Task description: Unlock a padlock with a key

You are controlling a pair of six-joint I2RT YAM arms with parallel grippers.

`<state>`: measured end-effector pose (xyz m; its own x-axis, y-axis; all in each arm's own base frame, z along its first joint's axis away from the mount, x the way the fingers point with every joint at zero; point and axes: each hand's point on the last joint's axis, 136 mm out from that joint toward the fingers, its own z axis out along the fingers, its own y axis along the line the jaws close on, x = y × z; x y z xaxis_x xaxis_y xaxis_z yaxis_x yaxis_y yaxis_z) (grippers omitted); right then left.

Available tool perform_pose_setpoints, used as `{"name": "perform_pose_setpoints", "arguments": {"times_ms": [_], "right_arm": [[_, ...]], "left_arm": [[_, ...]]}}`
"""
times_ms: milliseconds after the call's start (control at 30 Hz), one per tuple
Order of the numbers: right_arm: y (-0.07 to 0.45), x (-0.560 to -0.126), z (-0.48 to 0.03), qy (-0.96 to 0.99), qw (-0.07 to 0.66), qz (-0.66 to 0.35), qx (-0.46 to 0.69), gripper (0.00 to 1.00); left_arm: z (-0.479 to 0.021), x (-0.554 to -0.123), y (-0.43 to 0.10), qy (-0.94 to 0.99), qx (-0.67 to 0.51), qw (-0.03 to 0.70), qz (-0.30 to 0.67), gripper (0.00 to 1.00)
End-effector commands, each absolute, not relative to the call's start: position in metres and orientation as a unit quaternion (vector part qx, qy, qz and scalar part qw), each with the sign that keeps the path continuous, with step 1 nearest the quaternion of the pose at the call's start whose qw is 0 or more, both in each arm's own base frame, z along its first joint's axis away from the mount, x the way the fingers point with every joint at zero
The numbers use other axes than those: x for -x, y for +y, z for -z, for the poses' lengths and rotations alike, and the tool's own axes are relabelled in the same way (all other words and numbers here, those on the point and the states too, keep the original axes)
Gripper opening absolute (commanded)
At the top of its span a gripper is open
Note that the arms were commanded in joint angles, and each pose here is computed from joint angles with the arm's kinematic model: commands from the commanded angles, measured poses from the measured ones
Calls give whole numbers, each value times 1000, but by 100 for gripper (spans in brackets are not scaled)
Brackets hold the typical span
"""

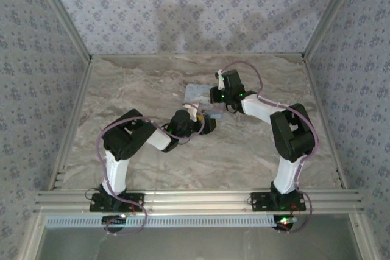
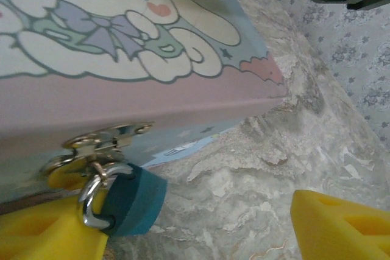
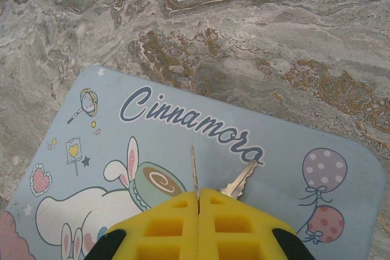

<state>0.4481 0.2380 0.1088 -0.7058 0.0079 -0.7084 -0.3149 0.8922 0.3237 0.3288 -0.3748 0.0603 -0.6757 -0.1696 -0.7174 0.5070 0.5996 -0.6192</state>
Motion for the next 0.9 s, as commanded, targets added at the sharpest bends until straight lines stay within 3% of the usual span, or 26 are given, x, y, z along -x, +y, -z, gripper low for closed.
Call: {"name": "perform_pose_setpoints", "arguments": {"times_ms": [0,100,300,867], "right_arm": [[227,-434,-91,915,343,-197,77,0],[227,-433,-89,915,342,-198,76,0],[226,-431,-91,915,344,-198,75,0],[226,-431,-95,912,348,-202,75,0]], "left_arm": [[-26,-309,-373,834,-100,340,424,80],[-32,-310,-375,821,-94,346,443,72],[-24,-316,-370,832,-72,347,428,75],[7,-335,-325,871,-14,343,352,61]]}}
